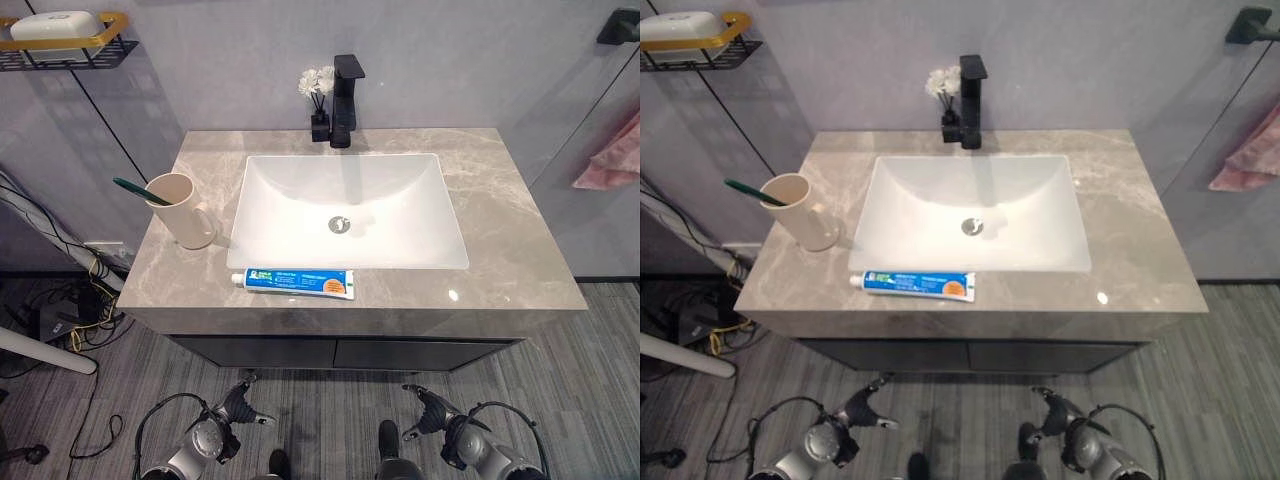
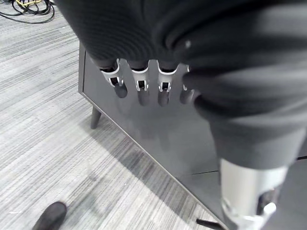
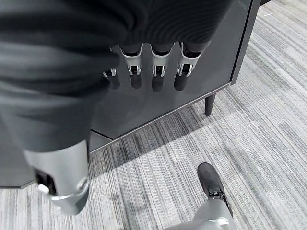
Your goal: Put brush and paste in cup on sink, flatten towel.
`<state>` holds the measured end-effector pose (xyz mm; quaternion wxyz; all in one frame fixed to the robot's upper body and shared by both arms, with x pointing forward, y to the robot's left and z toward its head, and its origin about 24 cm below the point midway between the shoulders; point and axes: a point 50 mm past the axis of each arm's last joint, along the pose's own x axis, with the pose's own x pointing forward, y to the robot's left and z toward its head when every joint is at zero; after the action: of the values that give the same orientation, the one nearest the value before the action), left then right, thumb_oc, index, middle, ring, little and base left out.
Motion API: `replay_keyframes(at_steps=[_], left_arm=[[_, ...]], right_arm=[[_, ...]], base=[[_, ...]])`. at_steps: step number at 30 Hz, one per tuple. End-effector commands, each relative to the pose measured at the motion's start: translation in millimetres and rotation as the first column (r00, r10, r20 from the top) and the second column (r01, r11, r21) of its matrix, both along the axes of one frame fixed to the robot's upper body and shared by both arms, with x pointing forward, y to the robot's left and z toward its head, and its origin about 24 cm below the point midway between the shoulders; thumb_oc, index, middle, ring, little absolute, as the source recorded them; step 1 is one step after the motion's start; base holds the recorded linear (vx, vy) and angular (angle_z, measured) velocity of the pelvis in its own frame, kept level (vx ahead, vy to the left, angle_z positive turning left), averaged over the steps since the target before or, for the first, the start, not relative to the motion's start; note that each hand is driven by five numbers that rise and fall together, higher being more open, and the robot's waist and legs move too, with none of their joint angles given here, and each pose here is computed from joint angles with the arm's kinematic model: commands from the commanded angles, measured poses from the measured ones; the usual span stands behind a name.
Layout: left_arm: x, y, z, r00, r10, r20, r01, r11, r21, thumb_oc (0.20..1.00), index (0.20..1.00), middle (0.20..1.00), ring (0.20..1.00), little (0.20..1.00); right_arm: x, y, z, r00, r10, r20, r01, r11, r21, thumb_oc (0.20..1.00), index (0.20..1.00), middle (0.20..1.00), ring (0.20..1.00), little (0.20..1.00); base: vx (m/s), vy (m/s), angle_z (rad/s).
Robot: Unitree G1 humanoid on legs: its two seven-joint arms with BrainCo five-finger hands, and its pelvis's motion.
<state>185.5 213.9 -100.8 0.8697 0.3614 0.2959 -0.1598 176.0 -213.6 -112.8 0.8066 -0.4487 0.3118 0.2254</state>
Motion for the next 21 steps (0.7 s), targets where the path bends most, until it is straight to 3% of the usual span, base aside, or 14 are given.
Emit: replay_keyframes(at_steps=[1, 3, 4, 7, 8, 9, 11, 13, 16, 17, 21], left_arm=[[18.5, 24.0, 67.1, 0.840, -0.478, 0.255, 0.390, 0.860, 0.327, 1.000, 1.000, 1.000, 1.000, 1.000], [12.5, 24.7, 85.1, 0.773, -0.578, 0.261, 0.474, 0.800, 0.368, 1.000, 1.000, 1.000, 1.000, 1.000], [12.1, 25.5, 85.8, 0.775, -0.577, 0.259, 0.473, 0.800, 0.369, 1.000, 1.000, 1.000, 1.000, 1.000], [16.2, 25.7, 135.3, 0.670, -0.644, 0.368, 0.502, 0.759, 0.415, 1.000, 1.000, 1.000, 1.000, 1.000], [15.7, 26.0, 137.0, 0.669, -0.646, 0.367, 0.503, 0.758, 0.416, 1.000, 1.000, 1.000, 1.000, 1.000], [20.5, 25.5, 164.5, 0.623, -0.628, 0.466, 0.454, 0.776, 0.439, 1.000, 1.000, 1.000, 1.000, 1.000], [19.0, 26.6, 166.3, 0.625, -0.627, 0.465, 0.451, 0.777, 0.440, 1.000, 1.000, 1.000, 1.000, 1.000], [21.7, 27.7, 187.5, 0.590, -0.586, 0.555, 0.392, 0.809, 0.438, 1.000, 1.000, 1.000, 1.000, 1.000], [26.2, 26.1, 207.3, 0.529, -0.589, 0.612, 0.355, 0.808, 0.471, 1.000, 1.000, 1.000, 1.000, 1.000], [30.7, 19.6, 228.0, 0.434, -0.636, 0.638, 0.336, 0.771, 0.540, 1.000, 1.000, 1.000, 1.000, 1.000], [33.4, 9.6, 243.5, 0.361, -0.618, 0.699, 0.322, 0.785, 0.529, 1.000, 1.000, 1.000, 1.000, 1.000]], right_arm=[[3.7, -5.1, 0.1, 0.994, -0.107, 0.035, 0.104, 0.991, 0.084, 1.000, 1.000, 1.000, 1.000, 1.000], [-11.9, -14.6, -12.9, 0.978, -0.205, -0.038, 0.207, 0.977, 0.056, 1.000, 1.000, 1.000, 1.000, 1.000], [-11.9, -13.6, -13.2, 0.978, -0.204, -0.038, 0.206, 0.977, 0.058, 1.000, 1.000, 1.000, 1.000, 1.000], [-50.0, -40.0, -29.0, 0.889, -0.433, -0.148, 0.436, 0.900, -0.015, 1.000, 1.000, 1.000, 1.000, 1.000], [-49.7, -39.3, -29.2, 0.889, -0.434, -0.148, 0.437, 0.899, -0.013, 1.000, 1.000, 1.000, 1.000, 1.000], [-75.8, -53.7, -35.0, 0.781, -0.591, -0.203, 0.595, 0.803, -0.047, 1.000, 1.000, 1.000, 1.000, 1.000], [-75.2, -52.8, -35.2, 0.782, -0.588, -0.204, 0.593, 0.804, -0.045, 1.000, 1.000, 1.000, 1.000, 1.000], [-97.9, -62.2, -38.3, 0.678, -0.693, -0.247, 0.702, 0.710, -0.064, 1.000, 1.000, 1.000, 1.000, 1.000], [-101.7, -62.7, -38.9, 0.673, -0.696, -0.250, 0.703, 0.707, -0.076, 1.000, 1.000, 1.000, 1.000, 1.000], [-100.7, -59.5, -39.5, 0.663, -0.706, -0.250, 0.719, 0.693, -0.051, 1.000, 1.000, 1.000, 1.000, 1.000], [-102.6, -52.5, -42.2, 0.667, -0.689, -0.282, 0.709, 0.704, -0.042, 1.000, 1.000, 1.000, 1.000, 1.000]], base=[[-0.02, -0.026, 0.06], [0.01, -0.017, 0.08], [-0.01, -0.018, 0.04], [-0.01, -0.025, 0.05], [0.00, -0.038, 0.11], [0.01, -0.029, 0.14], [0.01, -0.019, 0.08], [0.01, -0.029, 0.04], [0.00, 0.000, 0.00], [0.00, 0.000, 0.00], [0.00, -0.006, -0.08]])
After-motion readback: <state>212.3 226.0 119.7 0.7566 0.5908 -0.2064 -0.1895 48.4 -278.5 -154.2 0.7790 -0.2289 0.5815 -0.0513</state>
